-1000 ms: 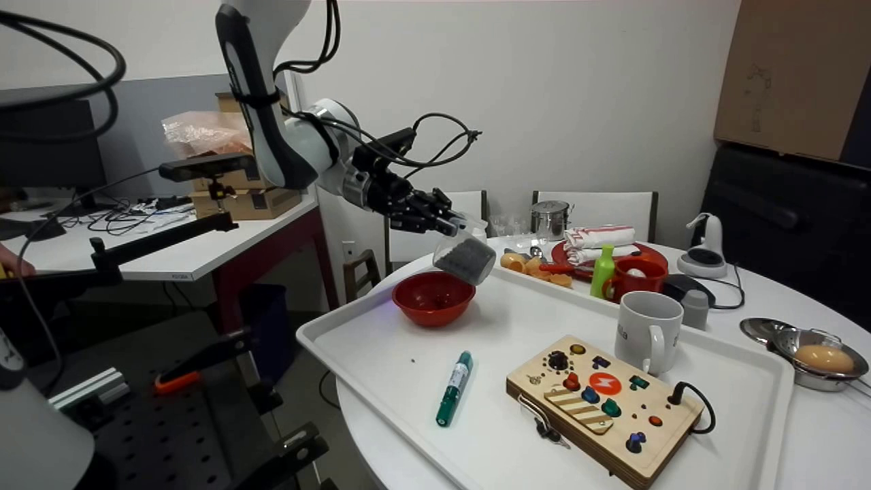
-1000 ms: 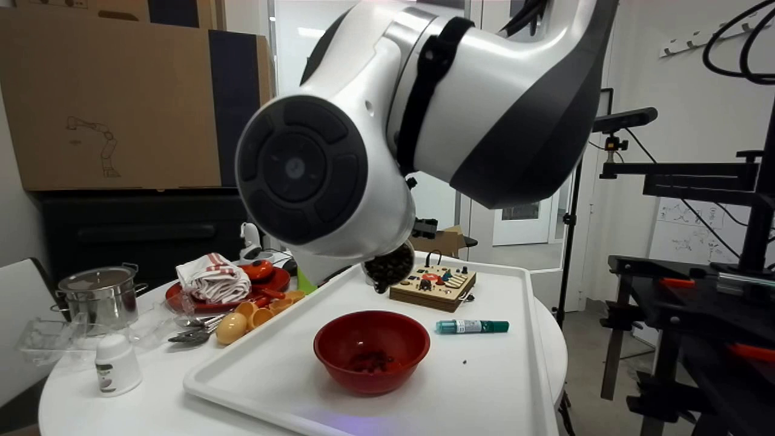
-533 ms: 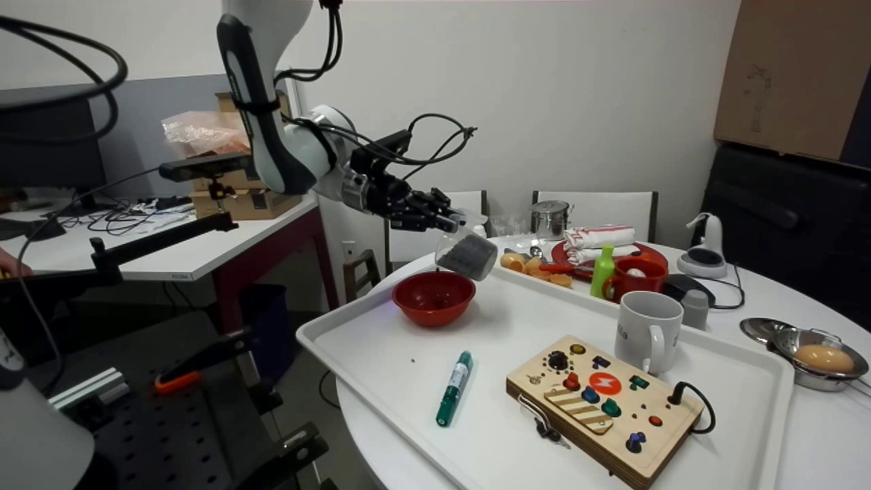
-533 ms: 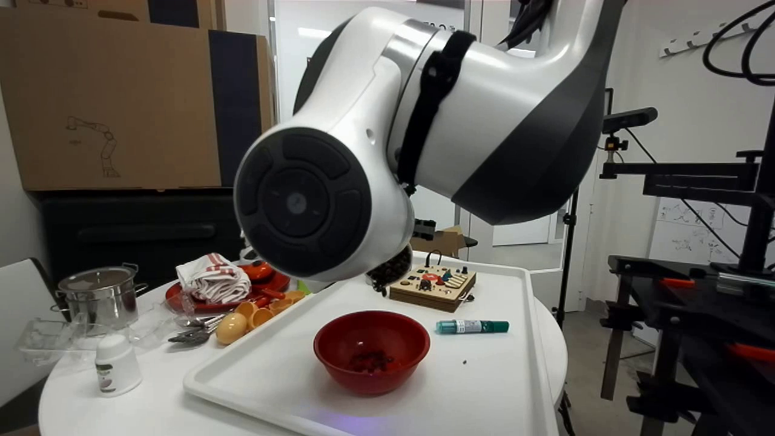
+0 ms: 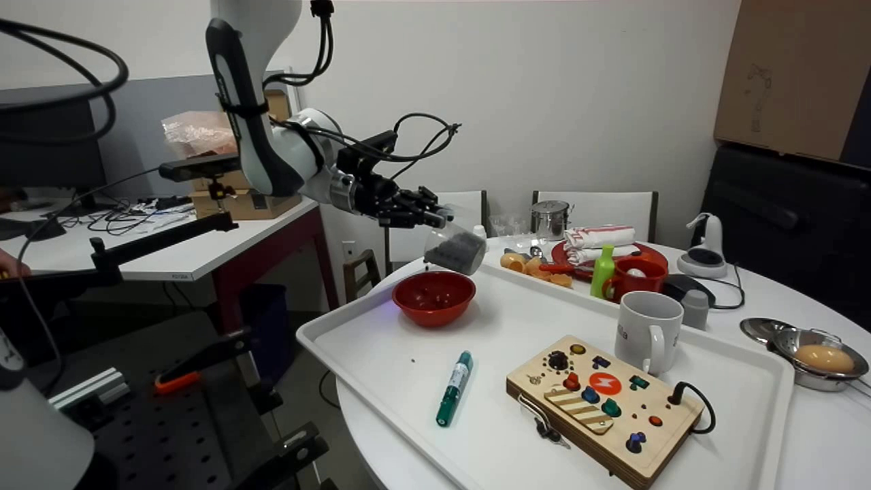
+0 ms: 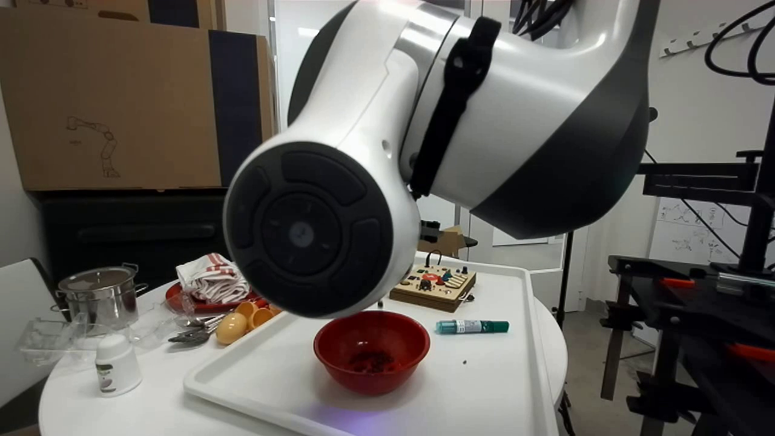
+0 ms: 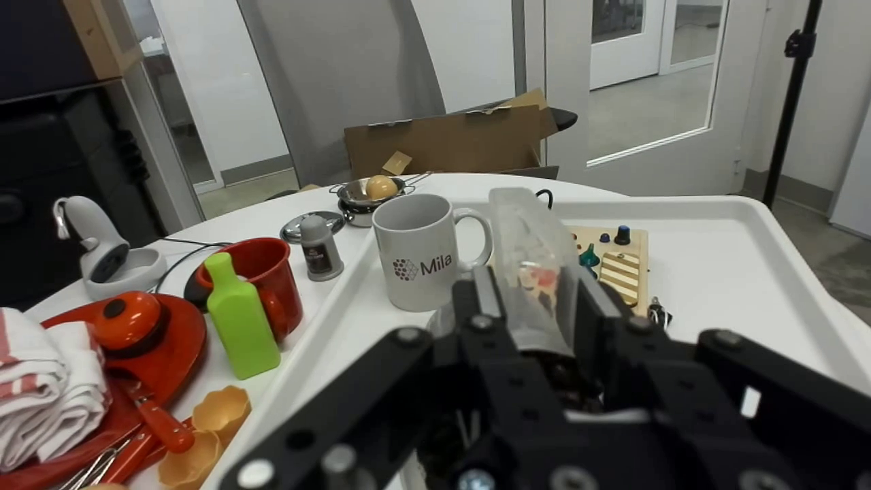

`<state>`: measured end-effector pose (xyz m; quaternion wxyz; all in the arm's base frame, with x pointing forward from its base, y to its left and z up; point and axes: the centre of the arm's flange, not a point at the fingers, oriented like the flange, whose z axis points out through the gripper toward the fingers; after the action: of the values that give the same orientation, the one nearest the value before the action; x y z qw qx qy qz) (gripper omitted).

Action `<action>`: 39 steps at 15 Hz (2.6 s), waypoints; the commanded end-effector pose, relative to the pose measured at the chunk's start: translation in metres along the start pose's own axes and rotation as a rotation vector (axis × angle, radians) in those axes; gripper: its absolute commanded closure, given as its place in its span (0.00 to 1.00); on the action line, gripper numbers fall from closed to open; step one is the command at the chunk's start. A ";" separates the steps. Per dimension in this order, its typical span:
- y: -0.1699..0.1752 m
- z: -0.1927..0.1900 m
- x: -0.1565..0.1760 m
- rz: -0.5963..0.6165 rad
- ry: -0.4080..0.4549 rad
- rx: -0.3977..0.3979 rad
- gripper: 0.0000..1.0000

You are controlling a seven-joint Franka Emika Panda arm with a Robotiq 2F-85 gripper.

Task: Empty the jug into the red bowl

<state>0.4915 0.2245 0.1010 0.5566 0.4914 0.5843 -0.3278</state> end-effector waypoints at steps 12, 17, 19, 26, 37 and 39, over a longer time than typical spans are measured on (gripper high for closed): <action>-0.001 0.013 0.032 0.043 -0.038 0.004 0.93; 0.006 0.015 0.042 0.067 -0.032 0.003 0.93; 0.008 0.016 0.045 0.077 -0.034 0.000 0.93; 0.012 0.022 0.050 0.106 -0.085 -0.055 0.93; 0.006 0.009 0.046 0.088 -0.074 -0.060 0.93; 0.003 0.008 0.045 0.085 -0.066 -0.049 0.93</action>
<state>0.5075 0.2258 0.0552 0.5990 0.4921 0.5566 -0.2986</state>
